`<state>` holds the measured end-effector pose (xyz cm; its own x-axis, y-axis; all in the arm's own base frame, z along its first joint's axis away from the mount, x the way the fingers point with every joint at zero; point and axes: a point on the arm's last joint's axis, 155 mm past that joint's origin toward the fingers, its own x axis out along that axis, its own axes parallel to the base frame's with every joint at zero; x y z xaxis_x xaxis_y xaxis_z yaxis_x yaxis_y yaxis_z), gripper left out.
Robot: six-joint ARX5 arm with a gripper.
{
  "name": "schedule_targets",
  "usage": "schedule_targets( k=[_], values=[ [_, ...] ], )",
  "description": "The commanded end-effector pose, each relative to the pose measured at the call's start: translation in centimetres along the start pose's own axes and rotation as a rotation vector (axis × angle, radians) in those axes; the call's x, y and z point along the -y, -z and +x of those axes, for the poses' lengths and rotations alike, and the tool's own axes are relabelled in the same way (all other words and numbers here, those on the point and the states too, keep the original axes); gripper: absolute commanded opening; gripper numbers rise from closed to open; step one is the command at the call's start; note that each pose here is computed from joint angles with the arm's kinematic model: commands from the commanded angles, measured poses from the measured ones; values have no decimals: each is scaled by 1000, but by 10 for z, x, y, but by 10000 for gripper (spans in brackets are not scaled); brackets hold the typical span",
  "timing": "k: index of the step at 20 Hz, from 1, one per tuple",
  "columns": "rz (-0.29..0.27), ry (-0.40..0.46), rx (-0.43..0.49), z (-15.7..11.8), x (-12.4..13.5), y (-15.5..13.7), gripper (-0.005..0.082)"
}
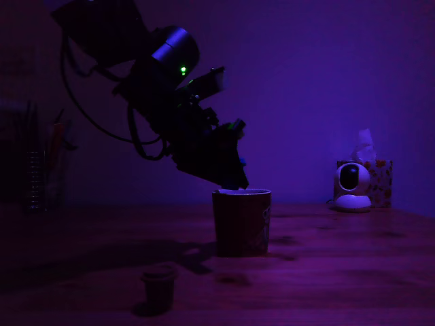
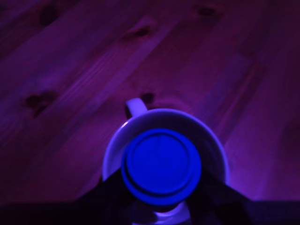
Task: Pick up the coffee capsules on the table and drop them inside the coffee cup
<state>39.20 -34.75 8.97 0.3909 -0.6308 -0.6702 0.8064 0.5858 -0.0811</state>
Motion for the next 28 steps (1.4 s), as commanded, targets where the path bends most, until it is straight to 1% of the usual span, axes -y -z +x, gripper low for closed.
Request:
schedule_targets(
  k=[1,2,3,4,5,6,9,11,12,15,17,19,20,21,24,26,28],
  values=[
    [3,5,-19,8,5,7,255],
    [11,9,-19,9,7,7,332],
    [36,13,-19,9,10,6,430],
    [43,17,-23,10,13,7,517],
    [49,22,-32,10,15,8,560],
    [65,27,-44,10,18,11,559],
    [65,33,-72,9,19,17,559],
    [63,34,-77,6,19,13,554],
    [67,33,-70,3,20,7,553],
    [103,24,-16,-6,18,-19,551],
    [111,20,2,-12,18,-33,544],
    [113,20,1,-17,19,-40,482],
    [117,23,-14,-19,19,-39,425],
    [110,27,-36,-21,20,-36,342],
    [98,39,-96,-30,23,-26,-4],
    [99,45,-102,-36,26,-26,-19],
    [103,53,-83,-43,29,-32,-19]
  ],
)
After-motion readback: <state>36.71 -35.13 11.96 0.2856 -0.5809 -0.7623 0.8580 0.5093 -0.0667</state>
